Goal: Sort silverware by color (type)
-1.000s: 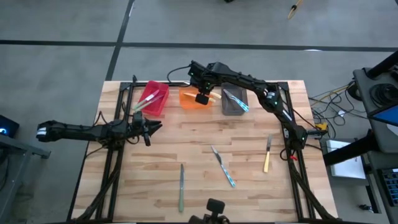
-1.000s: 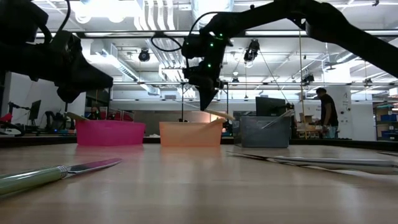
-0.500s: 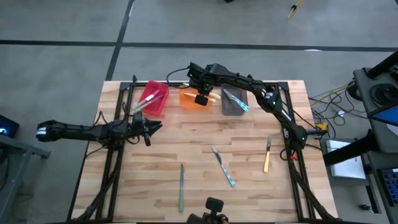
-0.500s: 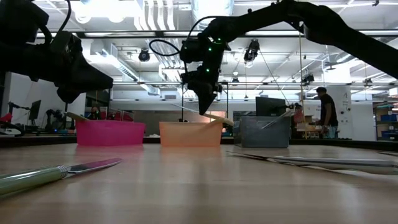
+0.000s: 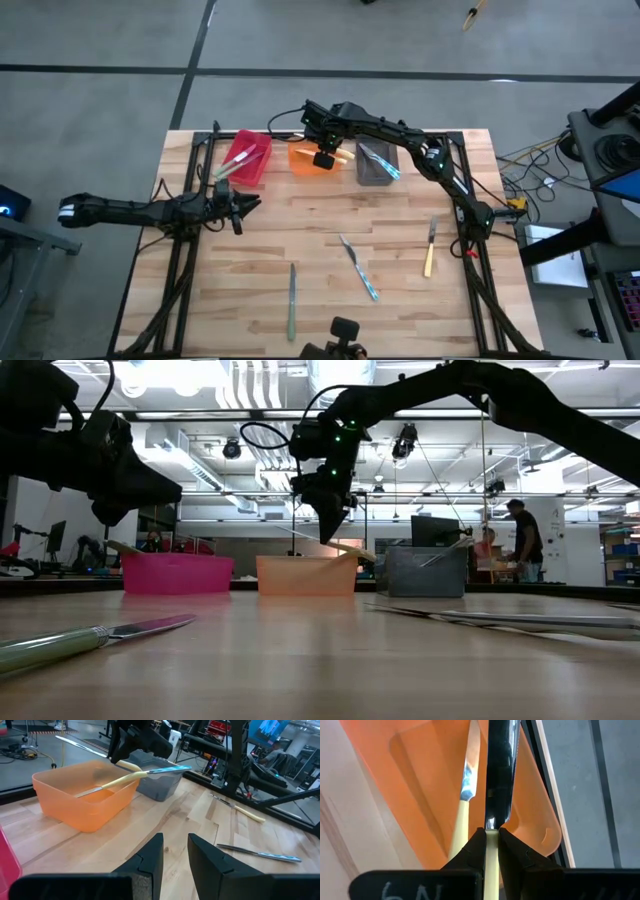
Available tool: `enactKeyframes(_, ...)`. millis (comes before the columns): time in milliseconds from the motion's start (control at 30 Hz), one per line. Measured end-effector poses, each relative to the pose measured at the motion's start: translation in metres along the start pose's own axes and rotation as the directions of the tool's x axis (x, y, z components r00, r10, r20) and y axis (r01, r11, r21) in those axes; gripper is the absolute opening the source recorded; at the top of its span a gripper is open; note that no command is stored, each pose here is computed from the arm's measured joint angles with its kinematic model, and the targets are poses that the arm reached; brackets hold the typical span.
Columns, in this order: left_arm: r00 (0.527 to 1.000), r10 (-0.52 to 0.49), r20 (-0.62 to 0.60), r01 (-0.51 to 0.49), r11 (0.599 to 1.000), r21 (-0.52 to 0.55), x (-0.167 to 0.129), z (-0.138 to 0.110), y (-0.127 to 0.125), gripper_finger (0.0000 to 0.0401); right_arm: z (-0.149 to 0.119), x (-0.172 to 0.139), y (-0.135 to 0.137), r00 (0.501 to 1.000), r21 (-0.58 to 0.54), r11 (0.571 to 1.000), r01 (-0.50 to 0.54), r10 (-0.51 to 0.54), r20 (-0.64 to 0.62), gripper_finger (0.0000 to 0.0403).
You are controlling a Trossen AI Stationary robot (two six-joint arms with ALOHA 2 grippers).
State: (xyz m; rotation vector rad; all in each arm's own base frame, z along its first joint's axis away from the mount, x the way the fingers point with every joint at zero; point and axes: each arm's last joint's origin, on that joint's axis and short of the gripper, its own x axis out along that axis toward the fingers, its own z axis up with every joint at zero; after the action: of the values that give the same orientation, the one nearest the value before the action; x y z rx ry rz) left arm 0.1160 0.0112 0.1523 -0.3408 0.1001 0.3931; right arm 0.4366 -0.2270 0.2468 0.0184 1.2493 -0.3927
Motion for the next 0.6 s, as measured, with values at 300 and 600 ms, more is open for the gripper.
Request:
enactKeyframes(300, 1.000, 0.000, -0.001, 0.000, 1.000, 0.000, 0.0000, -0.0001, 0.0001, 0.0071, 0.0000, 0.0000, 0.0000, 1.000, 0.002, 1.000, 0.000, 0.000, 0.000, 0.0020)
enactKeyframes(600, 1.000, 0.001, 0.000, -0.001, 1.000, -0.004, 0.0000, -0.0001, 0.0000, 0.0071, -0.0001, 0.0000, 0.0000, 1.000, 0.006, 1.000, 0.000, 0.000, -0.001, 0.0020)
